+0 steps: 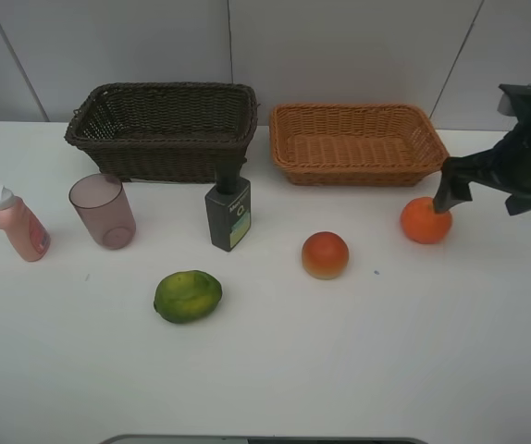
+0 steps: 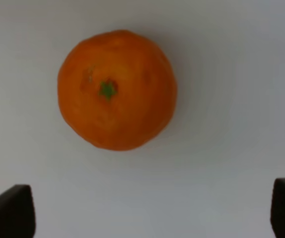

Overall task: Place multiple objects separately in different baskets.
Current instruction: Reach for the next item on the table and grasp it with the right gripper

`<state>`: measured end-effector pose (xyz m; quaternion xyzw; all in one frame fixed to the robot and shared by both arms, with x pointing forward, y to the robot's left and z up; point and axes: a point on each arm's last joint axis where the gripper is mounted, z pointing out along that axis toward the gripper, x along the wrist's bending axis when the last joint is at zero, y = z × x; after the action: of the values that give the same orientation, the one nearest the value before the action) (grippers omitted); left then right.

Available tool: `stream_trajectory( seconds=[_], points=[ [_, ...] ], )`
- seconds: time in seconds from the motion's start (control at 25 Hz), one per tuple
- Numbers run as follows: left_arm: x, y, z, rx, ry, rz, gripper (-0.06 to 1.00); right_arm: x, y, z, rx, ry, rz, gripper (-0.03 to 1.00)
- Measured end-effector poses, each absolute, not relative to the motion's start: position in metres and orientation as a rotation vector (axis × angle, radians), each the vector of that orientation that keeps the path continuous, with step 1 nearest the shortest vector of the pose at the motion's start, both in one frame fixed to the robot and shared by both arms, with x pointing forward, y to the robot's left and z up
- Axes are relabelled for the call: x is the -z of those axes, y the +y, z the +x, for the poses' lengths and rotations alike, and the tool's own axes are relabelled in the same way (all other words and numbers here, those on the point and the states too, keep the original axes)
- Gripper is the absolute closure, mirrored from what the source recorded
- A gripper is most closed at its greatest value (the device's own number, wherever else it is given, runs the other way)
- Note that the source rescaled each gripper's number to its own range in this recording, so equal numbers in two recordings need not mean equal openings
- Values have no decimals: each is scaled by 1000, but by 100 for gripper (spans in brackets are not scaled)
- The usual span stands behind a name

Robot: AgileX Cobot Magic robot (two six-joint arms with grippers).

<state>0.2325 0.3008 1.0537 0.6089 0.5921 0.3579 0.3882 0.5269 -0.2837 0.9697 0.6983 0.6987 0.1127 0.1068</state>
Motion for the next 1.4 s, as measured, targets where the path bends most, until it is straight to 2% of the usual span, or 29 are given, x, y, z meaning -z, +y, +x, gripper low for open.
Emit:
stream_trajectory(
  seconds=[0.24, 0.64, 1.4],
  points=[
    [-1054, 301, 232, -910, 1506, 1549, -5, -955, -272, 554, -359, 2088, 2005, -3],
    [-1054, 301, 232, -910, 1506, 1549, -5, -926, -271, 570, -377, 2090, 1978, -3],
    [-1054, 301, 232, -910, 1506, 1549, -5, -886, -263, 576, -317, 2161, 1952, -3]
  ],
)
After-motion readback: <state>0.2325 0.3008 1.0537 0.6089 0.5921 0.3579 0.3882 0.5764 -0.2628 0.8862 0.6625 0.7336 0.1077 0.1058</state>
